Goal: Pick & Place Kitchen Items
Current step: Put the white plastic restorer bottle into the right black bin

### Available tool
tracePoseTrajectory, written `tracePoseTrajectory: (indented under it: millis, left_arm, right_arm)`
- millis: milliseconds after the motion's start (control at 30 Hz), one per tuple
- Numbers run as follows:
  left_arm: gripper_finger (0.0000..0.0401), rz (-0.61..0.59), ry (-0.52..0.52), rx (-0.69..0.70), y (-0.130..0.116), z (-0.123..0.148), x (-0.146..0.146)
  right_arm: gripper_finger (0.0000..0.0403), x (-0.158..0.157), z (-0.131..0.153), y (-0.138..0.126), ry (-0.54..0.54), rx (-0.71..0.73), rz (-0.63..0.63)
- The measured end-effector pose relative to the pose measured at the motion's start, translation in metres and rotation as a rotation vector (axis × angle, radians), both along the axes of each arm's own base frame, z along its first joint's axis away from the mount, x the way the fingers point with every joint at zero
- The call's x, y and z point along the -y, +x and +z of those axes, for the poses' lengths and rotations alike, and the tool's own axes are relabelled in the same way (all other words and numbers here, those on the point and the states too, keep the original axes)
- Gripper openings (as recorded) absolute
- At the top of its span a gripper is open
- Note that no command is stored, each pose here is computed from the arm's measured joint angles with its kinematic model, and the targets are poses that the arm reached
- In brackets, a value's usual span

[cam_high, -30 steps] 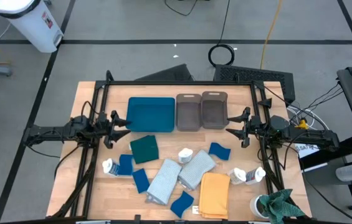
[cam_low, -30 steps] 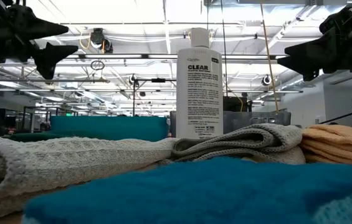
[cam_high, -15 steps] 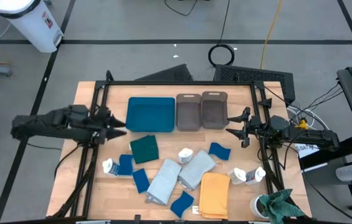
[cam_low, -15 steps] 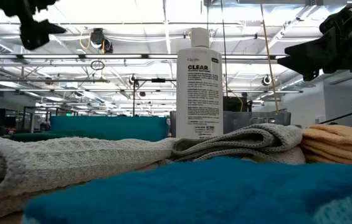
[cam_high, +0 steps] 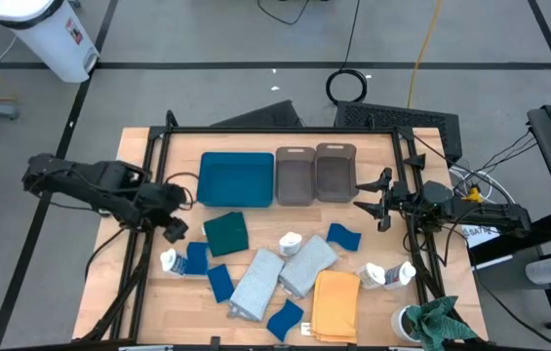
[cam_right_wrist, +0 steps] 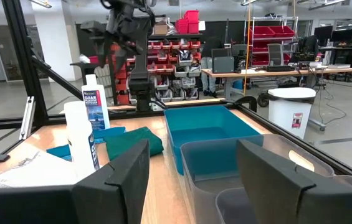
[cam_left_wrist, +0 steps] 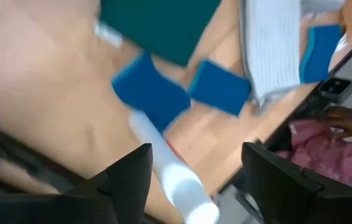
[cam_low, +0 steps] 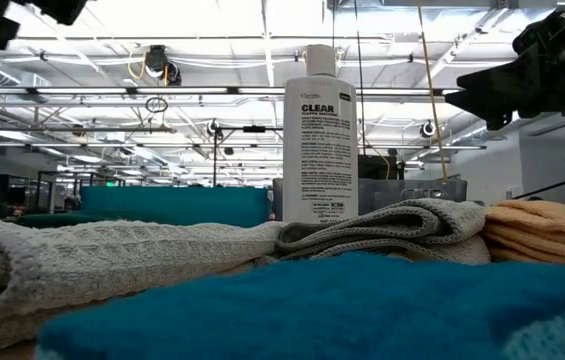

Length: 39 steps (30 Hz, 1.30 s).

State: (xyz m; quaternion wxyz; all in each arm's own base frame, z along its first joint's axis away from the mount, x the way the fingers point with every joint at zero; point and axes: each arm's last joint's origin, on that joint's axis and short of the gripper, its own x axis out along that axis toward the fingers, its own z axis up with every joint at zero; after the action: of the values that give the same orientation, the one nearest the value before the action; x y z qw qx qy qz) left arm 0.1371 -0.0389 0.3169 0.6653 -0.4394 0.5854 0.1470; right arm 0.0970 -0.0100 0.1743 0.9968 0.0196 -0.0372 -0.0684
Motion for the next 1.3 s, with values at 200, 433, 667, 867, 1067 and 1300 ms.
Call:
tracePoseTrajectory:
  millis: [200,433,667,867,1067,1300]
  left_arm:
    - [0.0235,0.088,-0.088,-0.126,0.001,-0.004,0.019]
    - [0.0236,0.231,-0.109,-0.198,-0.004,-0.005,0.038]
    - [0.0237,0.268,-0.054,-0.214,-0.004,-0.010,0.053]
    - [0.0237,0.268,0.008,-0.266,0.004,-0.021,0.068]
    - [0.0237,0.266,0.104,-0.293,0.014,-0.035,0.079]
    - [0.0237,0.263,0.177,-0.332,0.022,-0.050,0.092]
  right_arm:
    - [0.0210,0.000,0.000,0.000,0.000,0.000,0.000]
    - [0.0210,0.000,0.000,0.000,0.000,0.000,0.000]
    - [0.0210,0.000,0.000,0.000,0.000,0.000,0.000]
    - [0.0210,0.000,0.000,0.000,0.000,0.000,0.000]
    - [0.0210,0.000,0.000,0.000,0.000,0.000,0.000]
    - [0.0210,0.000,0.000,0.000,0.000,0.000,0.000]
